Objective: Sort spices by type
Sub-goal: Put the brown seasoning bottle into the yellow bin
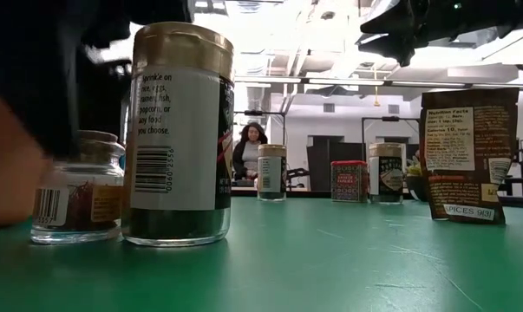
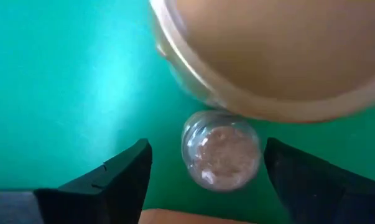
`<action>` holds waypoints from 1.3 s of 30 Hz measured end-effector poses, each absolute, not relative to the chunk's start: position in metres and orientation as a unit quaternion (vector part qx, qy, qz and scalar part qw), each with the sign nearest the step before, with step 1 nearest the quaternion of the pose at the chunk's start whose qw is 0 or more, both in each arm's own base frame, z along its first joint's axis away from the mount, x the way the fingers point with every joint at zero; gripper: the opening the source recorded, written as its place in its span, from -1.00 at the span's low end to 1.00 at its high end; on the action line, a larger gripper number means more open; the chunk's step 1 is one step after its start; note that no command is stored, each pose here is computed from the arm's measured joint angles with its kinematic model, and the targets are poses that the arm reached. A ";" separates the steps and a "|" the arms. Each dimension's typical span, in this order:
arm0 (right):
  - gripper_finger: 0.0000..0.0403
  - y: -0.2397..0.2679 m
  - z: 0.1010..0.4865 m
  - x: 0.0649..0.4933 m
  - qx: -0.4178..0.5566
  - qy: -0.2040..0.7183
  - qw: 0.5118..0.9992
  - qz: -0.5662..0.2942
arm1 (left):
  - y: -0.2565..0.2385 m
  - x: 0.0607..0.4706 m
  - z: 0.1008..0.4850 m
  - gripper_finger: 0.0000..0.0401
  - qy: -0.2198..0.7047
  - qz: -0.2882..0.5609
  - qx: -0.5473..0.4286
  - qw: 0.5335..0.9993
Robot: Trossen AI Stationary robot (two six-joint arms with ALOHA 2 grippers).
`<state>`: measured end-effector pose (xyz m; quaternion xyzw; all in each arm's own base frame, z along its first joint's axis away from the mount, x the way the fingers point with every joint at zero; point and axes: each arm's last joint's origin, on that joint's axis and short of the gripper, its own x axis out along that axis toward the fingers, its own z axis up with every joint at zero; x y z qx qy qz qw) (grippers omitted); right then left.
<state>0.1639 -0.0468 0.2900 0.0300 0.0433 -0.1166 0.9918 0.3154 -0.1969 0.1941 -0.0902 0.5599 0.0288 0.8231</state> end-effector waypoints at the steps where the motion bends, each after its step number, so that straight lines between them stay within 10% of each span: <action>1: 0.50 -0.047 0.290 0.164 0.030 0.043 0.992 -0.117 | -0.198 0.316 0.190 0.44 0.565 0.027 -0.086 0.820; 13: 0.50 -0.047 0.290 0.164 0.030 0.043 0.992 -0.117 | -0.201 0.320 0.178 0.37 0.585 0.006 -0.070 0.808; 39: 0.50 -0.047 0.290 0.164 0.030 0.043 0.992 -0.116 | -0.176 0.318 0.212 -0.49 0.560 0.010 -0.064 0.826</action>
